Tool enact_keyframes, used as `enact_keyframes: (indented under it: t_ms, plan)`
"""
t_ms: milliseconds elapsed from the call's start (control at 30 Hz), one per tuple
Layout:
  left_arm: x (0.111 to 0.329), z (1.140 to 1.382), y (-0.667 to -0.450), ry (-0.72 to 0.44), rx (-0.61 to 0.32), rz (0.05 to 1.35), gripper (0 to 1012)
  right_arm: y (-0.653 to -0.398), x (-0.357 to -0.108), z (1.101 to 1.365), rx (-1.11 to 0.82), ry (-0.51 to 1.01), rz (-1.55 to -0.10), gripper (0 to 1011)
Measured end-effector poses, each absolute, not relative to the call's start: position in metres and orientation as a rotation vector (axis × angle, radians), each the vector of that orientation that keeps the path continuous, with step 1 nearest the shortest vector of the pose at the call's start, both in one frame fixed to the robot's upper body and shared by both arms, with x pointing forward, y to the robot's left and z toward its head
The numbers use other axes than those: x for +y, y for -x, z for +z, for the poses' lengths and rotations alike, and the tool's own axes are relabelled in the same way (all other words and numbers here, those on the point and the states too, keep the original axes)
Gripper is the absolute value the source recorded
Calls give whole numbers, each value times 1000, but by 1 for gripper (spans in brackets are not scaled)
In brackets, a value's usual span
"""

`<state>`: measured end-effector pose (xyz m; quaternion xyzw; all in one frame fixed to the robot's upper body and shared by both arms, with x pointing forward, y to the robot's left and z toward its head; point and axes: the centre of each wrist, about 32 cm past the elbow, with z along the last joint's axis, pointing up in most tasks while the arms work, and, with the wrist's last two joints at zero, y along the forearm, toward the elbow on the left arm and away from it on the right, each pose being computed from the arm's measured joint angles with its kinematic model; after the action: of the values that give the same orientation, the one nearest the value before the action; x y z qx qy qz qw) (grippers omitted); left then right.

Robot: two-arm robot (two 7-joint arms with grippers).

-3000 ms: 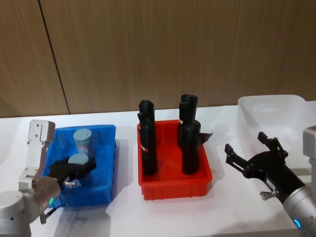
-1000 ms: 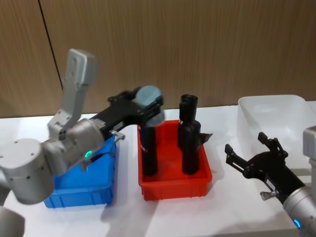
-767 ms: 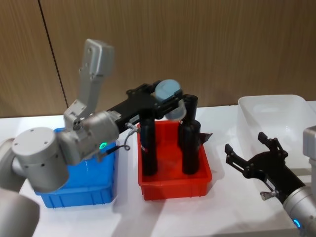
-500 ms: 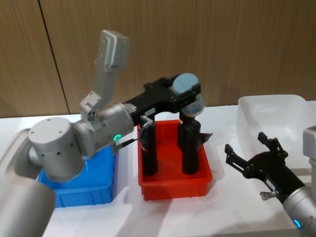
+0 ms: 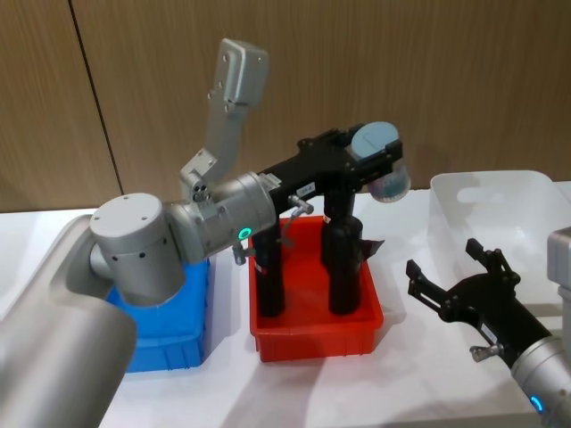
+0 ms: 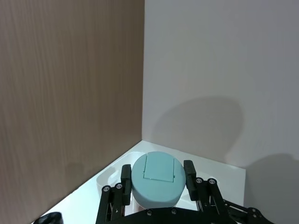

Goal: Pick the cotton swabs from the blue box and place them into the white box.

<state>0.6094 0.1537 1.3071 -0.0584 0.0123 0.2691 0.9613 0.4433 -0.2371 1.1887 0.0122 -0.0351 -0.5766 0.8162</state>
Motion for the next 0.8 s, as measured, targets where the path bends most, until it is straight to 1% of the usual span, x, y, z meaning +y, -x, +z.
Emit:
enact_keyframes:
  t_ms: [533, 800]
  plan:
    - [144, 1308, -615, 124, 33, 514, 679, -444, -237, 1189, -75, -25, -1230, 1002]
    - [142, 1309, -616, 124, 36, 507, 679, -447, -235, 1196, -101, 8, -1239, 1002]
